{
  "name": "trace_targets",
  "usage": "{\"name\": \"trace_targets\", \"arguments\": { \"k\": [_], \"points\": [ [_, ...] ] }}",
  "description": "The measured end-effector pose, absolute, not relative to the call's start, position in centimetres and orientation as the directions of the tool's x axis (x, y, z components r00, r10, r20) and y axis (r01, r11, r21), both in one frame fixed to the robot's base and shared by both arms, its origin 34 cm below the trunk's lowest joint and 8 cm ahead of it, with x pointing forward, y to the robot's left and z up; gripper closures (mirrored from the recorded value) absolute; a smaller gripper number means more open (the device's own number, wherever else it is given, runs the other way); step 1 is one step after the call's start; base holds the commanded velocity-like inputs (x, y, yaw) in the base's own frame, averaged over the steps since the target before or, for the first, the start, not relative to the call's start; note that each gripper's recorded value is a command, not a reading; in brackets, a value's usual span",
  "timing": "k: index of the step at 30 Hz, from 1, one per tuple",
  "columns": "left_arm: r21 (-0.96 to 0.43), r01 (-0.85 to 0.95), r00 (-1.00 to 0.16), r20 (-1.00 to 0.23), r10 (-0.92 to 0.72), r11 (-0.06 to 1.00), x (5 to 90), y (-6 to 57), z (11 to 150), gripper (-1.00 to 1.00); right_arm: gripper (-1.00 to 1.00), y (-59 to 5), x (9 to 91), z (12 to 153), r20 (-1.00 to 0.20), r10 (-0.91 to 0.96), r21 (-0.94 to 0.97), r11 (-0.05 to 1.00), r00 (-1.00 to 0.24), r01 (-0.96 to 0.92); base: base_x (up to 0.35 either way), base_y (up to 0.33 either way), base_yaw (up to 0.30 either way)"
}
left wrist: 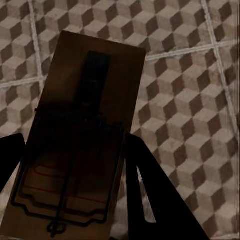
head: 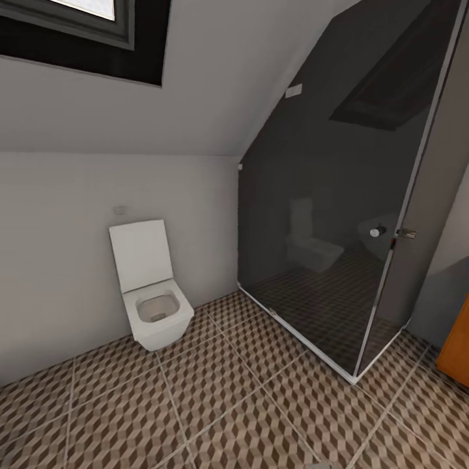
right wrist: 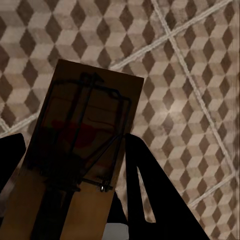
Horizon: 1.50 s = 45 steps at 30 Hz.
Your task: Take the four mousetraps from the cabinet in the bathroom and place them on the bathroom floor. Make sure all four end up on the same floor surface, and ensure that at least two of them are either under or directly next to the same bathroom sink.
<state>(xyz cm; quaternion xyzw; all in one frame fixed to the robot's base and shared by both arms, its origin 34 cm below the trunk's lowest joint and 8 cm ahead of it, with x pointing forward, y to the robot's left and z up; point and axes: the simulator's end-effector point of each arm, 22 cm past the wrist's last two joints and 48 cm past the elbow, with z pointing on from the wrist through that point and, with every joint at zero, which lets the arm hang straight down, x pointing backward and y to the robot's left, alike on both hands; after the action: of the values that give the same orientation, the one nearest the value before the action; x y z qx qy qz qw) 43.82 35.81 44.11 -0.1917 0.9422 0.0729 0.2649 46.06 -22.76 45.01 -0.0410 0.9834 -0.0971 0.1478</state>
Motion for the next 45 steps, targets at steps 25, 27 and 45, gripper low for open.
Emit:
{"name": "trace_targets", "arguments": {
  "k": [25,27,45],
  "points": [
    [0.041,-0.404,-0.786,-0.527,-0.324,0.914,43.75,36.02,44.12,1.0,1.0,-23.33,46.1,45.0,-0.283,-0.108,-0.209,0.977,-0.953,-0.049,0.3,-0.191,0.094],
    [0.041,-0.404,-0.786,-0.527,-0.324,0.914,43.74,36.04,44.12,1.0,1.0,-23.31,46.08,44.99,-0.283,-0.108,-0.208,0.977,-0.953,-0.049,0.299,-0.193,0.266],
    [0.042,-0.406,-0.785,-0.527,-0.325,0.913,43.73,36.08,44.12,1.0,1.0,-23.49,46.1,45.0,-0.283,-0.107,-0.21,0.977,-0.953,-0.047,0.299,-0.193,0.27]
  ]
}}
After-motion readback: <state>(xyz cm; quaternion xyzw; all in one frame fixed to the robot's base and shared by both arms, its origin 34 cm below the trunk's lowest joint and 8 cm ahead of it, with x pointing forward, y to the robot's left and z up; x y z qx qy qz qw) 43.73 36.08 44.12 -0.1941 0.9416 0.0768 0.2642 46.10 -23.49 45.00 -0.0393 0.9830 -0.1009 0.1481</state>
